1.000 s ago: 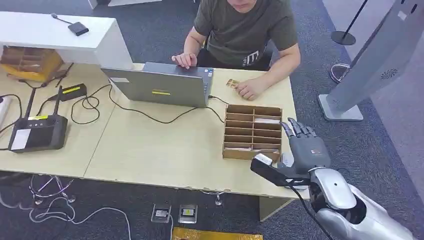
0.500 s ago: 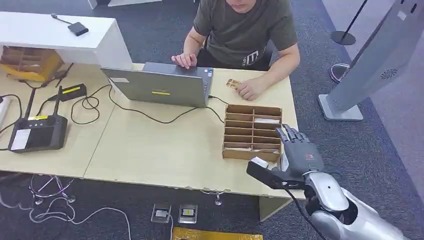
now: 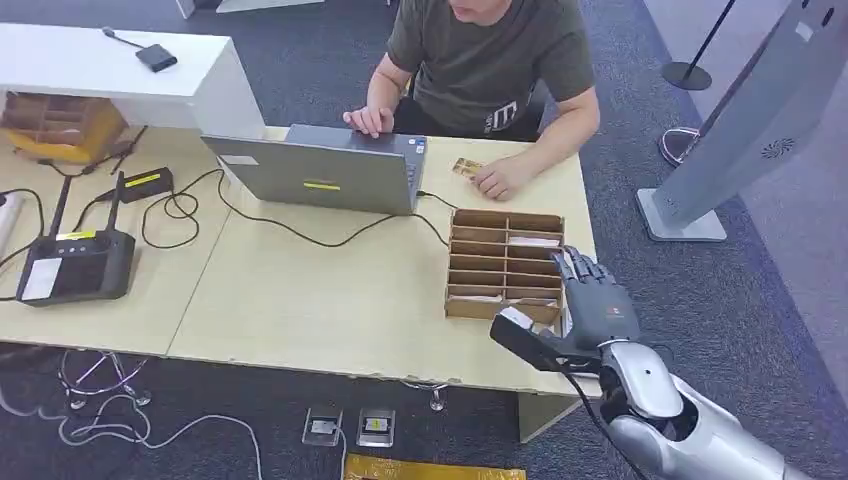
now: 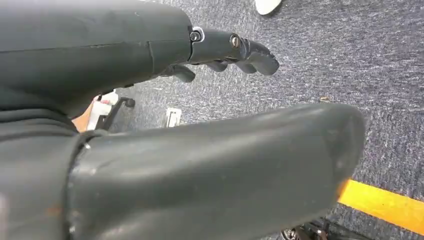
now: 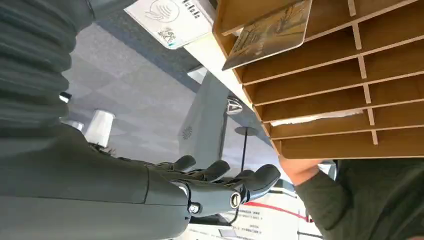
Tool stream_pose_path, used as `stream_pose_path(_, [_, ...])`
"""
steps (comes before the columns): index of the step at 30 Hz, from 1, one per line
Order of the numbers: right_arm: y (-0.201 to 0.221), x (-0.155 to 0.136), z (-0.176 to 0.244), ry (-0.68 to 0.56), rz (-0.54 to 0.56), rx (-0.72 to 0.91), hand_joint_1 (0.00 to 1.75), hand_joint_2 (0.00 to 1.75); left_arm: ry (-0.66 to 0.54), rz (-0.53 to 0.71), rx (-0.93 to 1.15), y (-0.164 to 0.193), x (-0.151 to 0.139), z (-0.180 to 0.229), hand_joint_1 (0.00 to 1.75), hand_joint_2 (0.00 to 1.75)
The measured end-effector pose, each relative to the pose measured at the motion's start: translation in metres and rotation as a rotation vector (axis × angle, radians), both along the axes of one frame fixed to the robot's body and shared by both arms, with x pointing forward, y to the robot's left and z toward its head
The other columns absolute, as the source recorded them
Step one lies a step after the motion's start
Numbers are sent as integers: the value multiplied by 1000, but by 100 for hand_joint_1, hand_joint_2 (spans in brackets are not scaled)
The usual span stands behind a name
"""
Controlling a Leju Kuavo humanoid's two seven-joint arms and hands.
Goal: Pass the card to the sensor for recognition and then transmit it.
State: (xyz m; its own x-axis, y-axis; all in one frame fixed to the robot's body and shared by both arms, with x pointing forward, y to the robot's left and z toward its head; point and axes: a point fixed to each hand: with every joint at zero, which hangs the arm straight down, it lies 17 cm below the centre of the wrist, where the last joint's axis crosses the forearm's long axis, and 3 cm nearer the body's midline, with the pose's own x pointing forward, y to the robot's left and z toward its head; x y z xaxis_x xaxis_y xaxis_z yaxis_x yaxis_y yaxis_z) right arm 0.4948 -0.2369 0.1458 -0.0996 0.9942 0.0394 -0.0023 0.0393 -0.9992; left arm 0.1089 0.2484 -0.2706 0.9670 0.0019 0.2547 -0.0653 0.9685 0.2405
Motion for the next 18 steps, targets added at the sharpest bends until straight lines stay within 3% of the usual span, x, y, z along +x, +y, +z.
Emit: stream_pose_path(18, [4,9,-16,12,-15,14,0,175,-1,-7,-3,-1,0,0,0,0])
